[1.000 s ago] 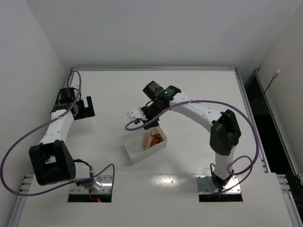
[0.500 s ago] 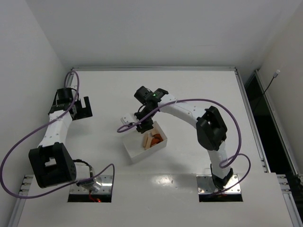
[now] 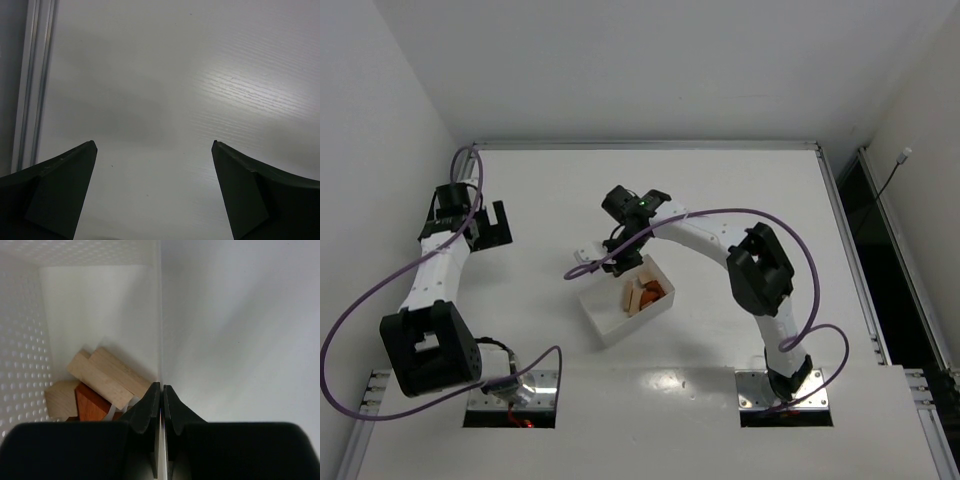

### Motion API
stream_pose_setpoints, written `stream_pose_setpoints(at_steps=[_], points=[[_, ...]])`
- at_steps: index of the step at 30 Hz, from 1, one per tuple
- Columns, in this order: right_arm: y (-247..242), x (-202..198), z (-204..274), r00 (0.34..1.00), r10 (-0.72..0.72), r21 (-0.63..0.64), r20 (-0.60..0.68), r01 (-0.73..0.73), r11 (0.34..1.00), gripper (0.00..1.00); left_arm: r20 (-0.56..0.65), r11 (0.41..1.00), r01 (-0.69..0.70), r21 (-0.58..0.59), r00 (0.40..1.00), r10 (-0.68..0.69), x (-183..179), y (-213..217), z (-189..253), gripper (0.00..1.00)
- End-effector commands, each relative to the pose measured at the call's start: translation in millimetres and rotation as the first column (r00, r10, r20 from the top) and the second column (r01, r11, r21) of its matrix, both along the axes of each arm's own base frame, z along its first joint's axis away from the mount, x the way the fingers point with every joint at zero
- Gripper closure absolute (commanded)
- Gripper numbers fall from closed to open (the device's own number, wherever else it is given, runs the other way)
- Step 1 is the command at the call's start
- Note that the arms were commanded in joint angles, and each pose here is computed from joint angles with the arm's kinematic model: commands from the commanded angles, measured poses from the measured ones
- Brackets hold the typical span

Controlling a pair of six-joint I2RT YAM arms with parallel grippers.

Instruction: Build the wood block tower

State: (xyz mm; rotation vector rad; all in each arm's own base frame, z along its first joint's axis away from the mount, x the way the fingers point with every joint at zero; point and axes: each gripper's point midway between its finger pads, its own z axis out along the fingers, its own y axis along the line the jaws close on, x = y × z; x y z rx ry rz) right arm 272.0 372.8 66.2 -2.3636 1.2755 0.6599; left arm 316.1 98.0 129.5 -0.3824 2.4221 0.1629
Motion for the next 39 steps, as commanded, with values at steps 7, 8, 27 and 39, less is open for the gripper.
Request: stream_pose_setpoints(at_steps=[7, 8, 27, 39], points=[[5, 53, 16, 0.947, -0.277, 0.116, 0.164, 0.260, 0.959, 1.00, 0.051, 0.999, -0.009, -0.032, 0.999, 0.011, 14, 0, 16, 0.00], [5, 62, 36, 0.921, -0.332, 0.170, 0.203, 0.301, 0.938, 1.00, 0.051, 0.999, -0.009, -0.032, 0.999, 0.011, 14, 0, 16, 0.00], [-69, 200, 141, 0.051, -0.854, 0.616, 0.517, 0.670, 0.413, 1.00, 0.074, 0.998, -0.052, -0.039, 0.996, 0.054, 12, 4, 20, 0.00], [-111, 182, 152, -0.339, -0.719, 0.755, 0.607, 0.528, 0.388, 1.00, 0.072, 0.998, -0.058, -0.034, 0.996, 0.060, 8, 16, 20, 0.00]])
